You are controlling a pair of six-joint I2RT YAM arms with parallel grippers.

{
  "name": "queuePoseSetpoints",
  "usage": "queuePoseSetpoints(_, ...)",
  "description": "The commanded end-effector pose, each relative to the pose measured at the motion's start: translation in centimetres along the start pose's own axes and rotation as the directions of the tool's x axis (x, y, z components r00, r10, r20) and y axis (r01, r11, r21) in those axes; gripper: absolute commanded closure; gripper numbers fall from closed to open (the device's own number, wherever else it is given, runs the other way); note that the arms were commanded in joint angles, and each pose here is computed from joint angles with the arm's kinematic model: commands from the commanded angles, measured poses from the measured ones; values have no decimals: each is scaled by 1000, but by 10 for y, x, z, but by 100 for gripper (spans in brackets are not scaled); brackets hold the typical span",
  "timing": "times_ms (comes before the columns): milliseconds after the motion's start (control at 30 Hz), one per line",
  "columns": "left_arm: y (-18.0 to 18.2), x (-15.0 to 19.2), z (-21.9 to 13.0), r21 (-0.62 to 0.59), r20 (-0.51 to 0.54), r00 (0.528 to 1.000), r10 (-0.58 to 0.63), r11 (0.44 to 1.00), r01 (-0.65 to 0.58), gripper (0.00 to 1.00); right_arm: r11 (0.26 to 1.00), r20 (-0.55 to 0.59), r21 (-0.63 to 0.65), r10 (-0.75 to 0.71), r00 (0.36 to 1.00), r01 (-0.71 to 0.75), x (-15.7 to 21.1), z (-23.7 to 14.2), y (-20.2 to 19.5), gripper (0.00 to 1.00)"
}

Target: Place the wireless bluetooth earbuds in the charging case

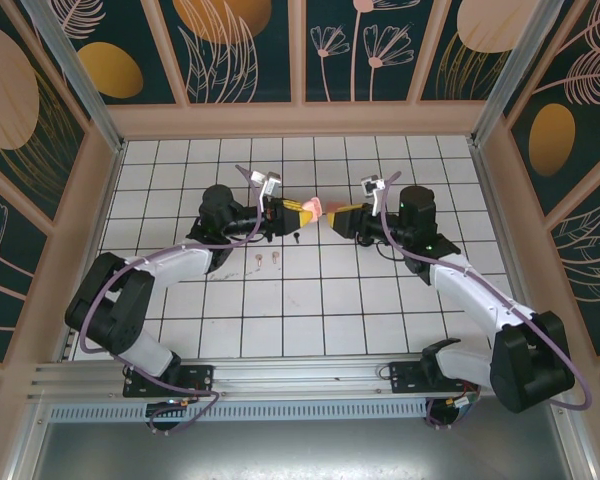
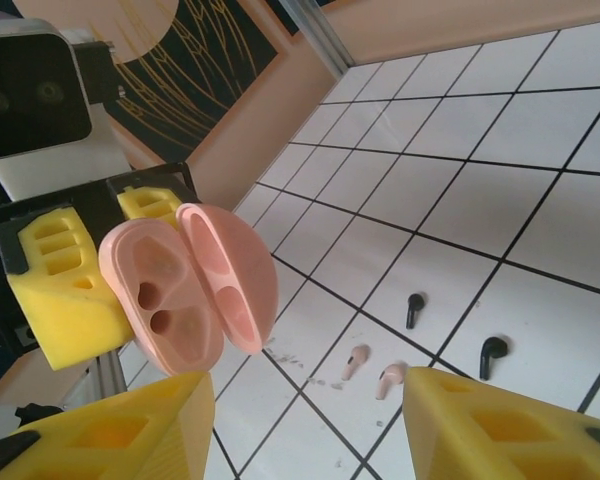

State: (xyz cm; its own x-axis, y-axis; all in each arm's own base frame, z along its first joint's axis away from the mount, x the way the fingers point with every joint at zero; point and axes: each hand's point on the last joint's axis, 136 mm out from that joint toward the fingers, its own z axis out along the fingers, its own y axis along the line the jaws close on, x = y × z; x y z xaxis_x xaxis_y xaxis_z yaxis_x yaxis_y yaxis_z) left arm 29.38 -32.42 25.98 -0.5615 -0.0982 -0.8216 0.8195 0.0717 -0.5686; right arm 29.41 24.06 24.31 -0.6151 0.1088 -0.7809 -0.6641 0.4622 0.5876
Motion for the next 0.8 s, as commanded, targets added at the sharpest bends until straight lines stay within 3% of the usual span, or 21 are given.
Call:
queuePoseSetpoints(0, -11, -6, 1, 58, 31, 999, 16, 998, -18, 100, 997, 40, -68, -19, 999, 22, -14, 3, 15, 49)
queuePoseSetpoints(767, -12, -12, -1, 93, 108, 994, -21, 996, 11, 100, 996, 91, -84, 2, 996, 5, -37, 27, 17, 58)
